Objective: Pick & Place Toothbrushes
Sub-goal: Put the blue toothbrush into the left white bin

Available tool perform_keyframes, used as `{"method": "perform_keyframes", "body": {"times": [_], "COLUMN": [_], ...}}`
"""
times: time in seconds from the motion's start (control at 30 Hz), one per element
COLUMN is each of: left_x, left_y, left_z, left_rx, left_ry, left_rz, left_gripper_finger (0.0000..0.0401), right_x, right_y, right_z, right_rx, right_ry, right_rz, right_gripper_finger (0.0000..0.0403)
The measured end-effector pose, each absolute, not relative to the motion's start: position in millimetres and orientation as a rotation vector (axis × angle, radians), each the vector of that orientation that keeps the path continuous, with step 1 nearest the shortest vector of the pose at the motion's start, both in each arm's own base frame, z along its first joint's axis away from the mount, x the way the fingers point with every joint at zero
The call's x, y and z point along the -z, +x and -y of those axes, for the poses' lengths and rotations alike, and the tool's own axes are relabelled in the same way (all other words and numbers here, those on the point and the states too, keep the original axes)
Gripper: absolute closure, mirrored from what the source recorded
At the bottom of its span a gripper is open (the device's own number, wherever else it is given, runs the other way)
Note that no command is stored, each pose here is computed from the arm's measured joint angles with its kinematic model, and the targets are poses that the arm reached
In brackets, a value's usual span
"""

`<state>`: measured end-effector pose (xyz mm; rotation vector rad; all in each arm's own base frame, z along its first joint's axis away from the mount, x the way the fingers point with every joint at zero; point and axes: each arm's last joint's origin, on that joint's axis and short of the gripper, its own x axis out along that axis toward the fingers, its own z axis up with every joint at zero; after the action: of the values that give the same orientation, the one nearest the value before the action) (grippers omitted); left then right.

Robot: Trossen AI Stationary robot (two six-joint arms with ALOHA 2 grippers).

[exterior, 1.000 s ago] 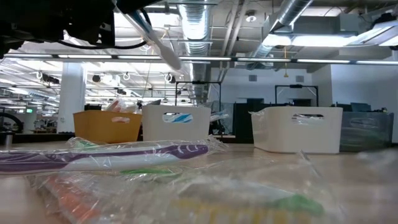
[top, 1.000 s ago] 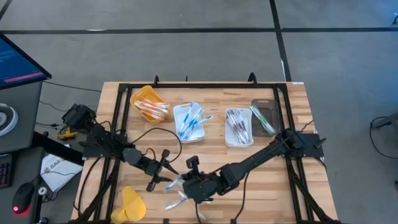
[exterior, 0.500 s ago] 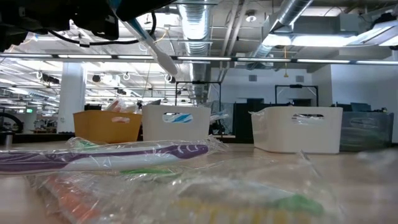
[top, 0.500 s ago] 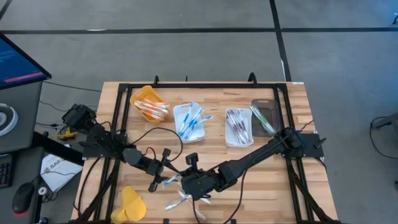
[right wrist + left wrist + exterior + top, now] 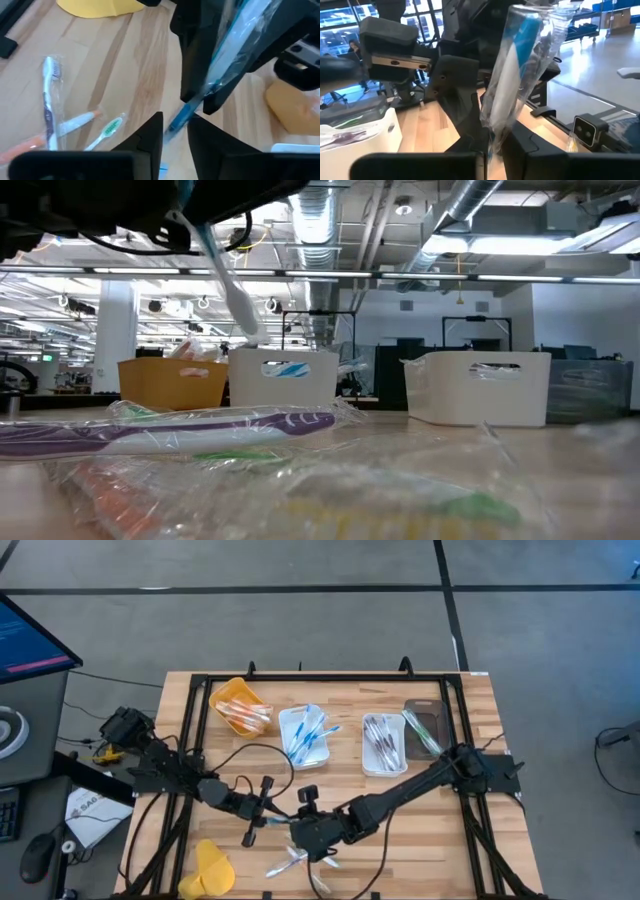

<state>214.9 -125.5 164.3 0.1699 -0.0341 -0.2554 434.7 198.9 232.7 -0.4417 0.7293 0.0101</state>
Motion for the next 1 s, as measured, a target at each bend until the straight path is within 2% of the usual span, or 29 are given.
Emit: {"method": "perform_keyframes", "body": {"times": [0.2, 0.33, 0.57, 0.7, 0.87, 1.0], "left_x": [-164, -163, -162, -163, -177, -208], "left_y": [215, 215, 215, 217, 232, 251], "left_z": [125, 125, 125, 123, 113, 96], "left_rx": [0.254, 0.255, 0.255, 0.192, 0.131, 0.08], "left_ry": [0.171, 0.173, 0.158, 0.162, 0.195, 0.124], "left_rz": [0.03, 0.025, 0.008, 0.005, -0.086, -0.2], "left_gripper_finger": [0.0383, 0.0383, 0.0383, 0.0383, 0.0383, 0.0383], "right_x": [-231, -234, -266, -280, -281, -281], "right_y": [434, 420, 384, 359, 334, 317], "right_z": [-196, -193, -182, -188, -201, -209], "right_rx": [-0.013, 0.009, 0.21, 0.303, 0.403, 0.485], "right_ry": [-0.432, -0.427, -0.242, -0.207, -0.223, -0.236], "right_rz": [-0.76, -0.858, -0.956, -0.976, -0.99, -0.996], "right_gripper_finger": [0.031, 0.0309, 0.0308, 0.0308, 0.0308, 0.0307]}}
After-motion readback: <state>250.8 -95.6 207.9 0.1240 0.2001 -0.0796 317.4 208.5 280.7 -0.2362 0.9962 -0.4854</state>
